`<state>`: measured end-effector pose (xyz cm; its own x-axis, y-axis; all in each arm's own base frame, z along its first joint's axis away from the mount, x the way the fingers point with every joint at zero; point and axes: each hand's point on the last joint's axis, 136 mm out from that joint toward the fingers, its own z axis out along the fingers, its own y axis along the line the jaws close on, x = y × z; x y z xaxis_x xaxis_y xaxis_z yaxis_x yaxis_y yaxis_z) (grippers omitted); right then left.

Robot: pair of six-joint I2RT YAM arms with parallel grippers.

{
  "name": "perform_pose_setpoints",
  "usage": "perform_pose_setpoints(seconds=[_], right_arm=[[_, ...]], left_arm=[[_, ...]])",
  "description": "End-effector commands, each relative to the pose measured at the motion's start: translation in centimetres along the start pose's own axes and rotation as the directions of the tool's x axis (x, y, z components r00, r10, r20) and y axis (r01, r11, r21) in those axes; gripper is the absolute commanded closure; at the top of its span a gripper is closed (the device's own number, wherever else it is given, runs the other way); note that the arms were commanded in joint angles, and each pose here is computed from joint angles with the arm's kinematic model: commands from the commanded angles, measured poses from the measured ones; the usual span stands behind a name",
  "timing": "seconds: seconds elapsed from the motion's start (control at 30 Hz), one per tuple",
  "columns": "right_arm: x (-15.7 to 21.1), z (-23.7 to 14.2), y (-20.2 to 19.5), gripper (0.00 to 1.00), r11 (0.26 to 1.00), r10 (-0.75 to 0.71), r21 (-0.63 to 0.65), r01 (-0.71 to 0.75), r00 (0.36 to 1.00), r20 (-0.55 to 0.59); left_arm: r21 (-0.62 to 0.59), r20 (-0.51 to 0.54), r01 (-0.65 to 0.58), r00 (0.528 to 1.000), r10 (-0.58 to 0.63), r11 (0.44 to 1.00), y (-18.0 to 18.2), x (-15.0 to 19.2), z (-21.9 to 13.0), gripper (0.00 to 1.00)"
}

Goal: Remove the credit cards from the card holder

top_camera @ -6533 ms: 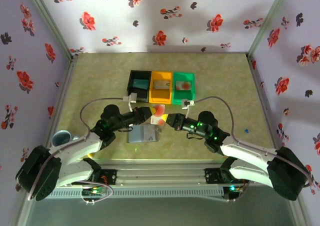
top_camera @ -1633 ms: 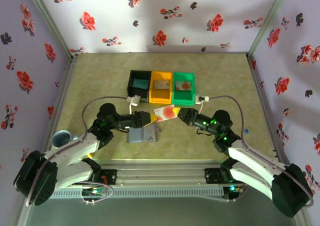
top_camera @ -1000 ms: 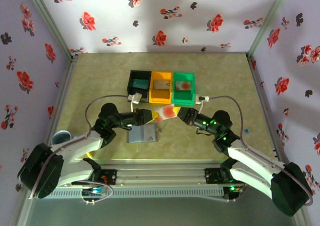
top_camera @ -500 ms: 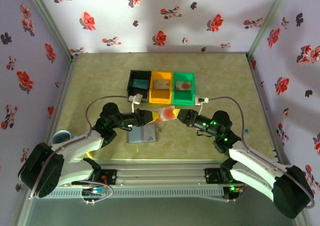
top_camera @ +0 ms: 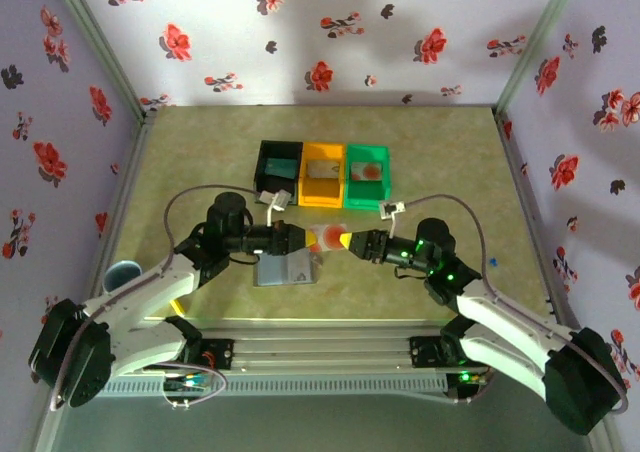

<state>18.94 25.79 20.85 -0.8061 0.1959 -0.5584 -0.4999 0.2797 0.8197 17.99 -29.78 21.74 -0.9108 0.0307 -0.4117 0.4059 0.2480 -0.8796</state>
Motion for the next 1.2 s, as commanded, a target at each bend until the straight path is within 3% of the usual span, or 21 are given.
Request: perform_pose_setpoints(seconds=[0.0,0.43,0.87,1.03,1.17], right_arm=[[0.1,0.0,1.6,0.56,0.995,-0.065,-0.078,0.064,0.998,-0.016],[1.1,0.2,2.2,0.72,0.988,-0.063,-0.142,0.053,0.996,-0.07],[1.3,0.3,2.0,1.0,0.988,-0.062,-0.143,0.05,0.995,-0.08],[1.2,0.3,1.3,1.0,0.993,-0.064,-0.101,0.057,0.996,-0.067],[0.9,0.2,0.8,1.0,0.996,-0.072,-0.06,0.069,0.996,-0.051]], left_arm=[[-0.01,-0.055,-0.037,0.998,0.036,0.999,-0.5,0.7,-0.5,1.0],[0.007,-0.057,-0.057,0.997,0.057,0.998,-1.1,0.8,-0.8,1.0],[0.004,-0.052,-0.057,0.997,0.057,0.998,-0.9,0.6,-0.8,1.0],[0.0,-0.04,-0.069,0.997,0.068,0.998,-1.2,0.3,-1.1,0.77],[-0.017,-0.035,-0.091,0.995,0.091,0.996,-1.5,-0.1,-1.8,0.53]])
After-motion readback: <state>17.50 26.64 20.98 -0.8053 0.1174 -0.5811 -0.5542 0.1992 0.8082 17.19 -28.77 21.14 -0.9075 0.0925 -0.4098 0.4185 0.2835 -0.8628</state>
